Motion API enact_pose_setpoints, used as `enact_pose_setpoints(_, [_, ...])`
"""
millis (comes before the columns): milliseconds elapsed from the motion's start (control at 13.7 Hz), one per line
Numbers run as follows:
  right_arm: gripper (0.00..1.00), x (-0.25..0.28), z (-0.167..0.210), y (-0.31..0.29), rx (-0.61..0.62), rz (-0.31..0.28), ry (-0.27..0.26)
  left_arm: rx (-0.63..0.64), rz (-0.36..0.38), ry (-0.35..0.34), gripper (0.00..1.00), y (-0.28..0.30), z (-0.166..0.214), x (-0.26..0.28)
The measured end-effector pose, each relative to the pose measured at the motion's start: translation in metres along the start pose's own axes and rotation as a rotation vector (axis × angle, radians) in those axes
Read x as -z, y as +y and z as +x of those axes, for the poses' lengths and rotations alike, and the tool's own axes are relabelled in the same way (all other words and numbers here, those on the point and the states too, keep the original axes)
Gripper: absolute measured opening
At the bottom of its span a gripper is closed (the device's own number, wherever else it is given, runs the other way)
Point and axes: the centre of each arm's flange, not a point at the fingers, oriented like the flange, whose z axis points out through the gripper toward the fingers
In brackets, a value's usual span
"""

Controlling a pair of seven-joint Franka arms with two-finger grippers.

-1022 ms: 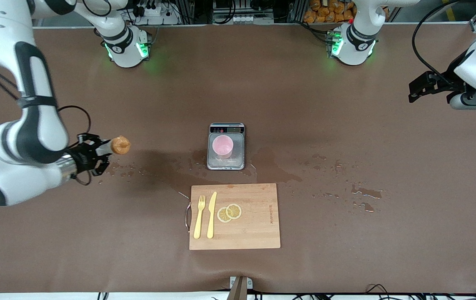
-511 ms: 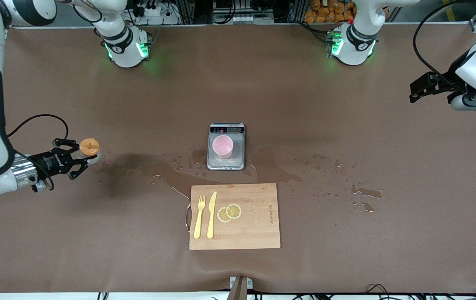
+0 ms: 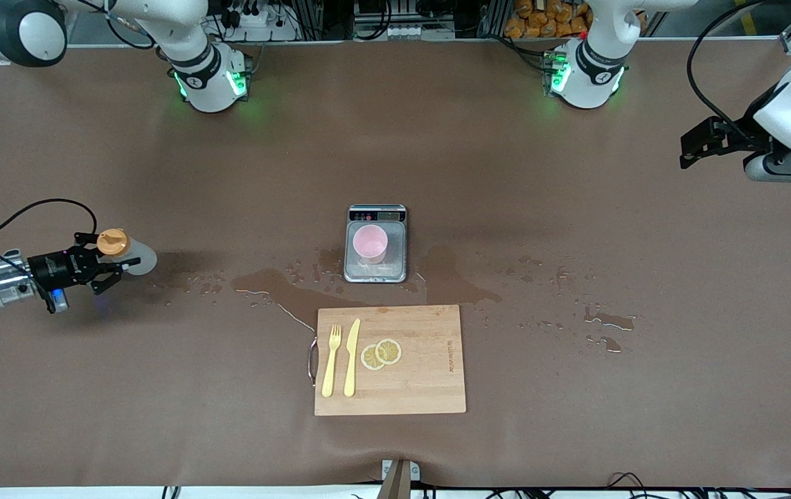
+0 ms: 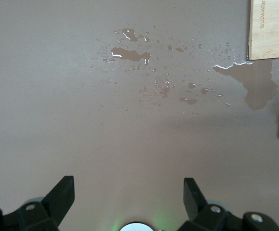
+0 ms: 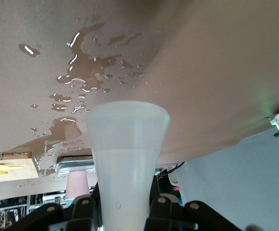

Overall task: Add sauce to pink cup with both arms
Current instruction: 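Carry the sauce bottle back beside the scale with the right gripper, then lower the bottle upright onto the table and open the right gripper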

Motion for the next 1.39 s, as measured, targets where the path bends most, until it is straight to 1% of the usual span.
enact_pose_setpoints(219, [0.37,-0.011,0.019,0.002,0.036,0.007,-0.041,-0.002,0.0,-0.001,1.0,0.001,0.0,0.0])
enact_pose_setpoints(365, [0.37,-0.021,0.039,0.007,0.071,0.012,-0.074,-0.003,0.0,-0.001,1.0,0.002,0.0,0.0])
enact_pose_setpoints(511, [0.37,-0.025,0.058,0.017,0.074,0.025,-0.11,-0.002,0.0,0.0,1.0,0.001,0.0,0.0])
enact_pose_setpoints(584, [0.37,-0.026,0.062,0.021,0.071,0.028,-0.119,-0.002,0.0,0.002,1.0,0.001,0.0,0.001])
enact_pose_setpoints(876, [0.37,-0.029,0.065,0.021,0.081,0.028,-0.127,-0.001,0.0,0.008,1.0,0.001,0.0,0.005])
enact_pose_setpoints(1168, [0.37,-0.039,0.076,0.022,0.103,0.025,-0.144,-0.001,0.0,0.006,1.0,0.001,0.0,0.004])
enact_pose_setpoints(1387, [0.37,-0.043,0.083,0.021,0.116,0.035,-0.135,-0.001,0.0,0.005,1.0,0.0,0.001,0.003])
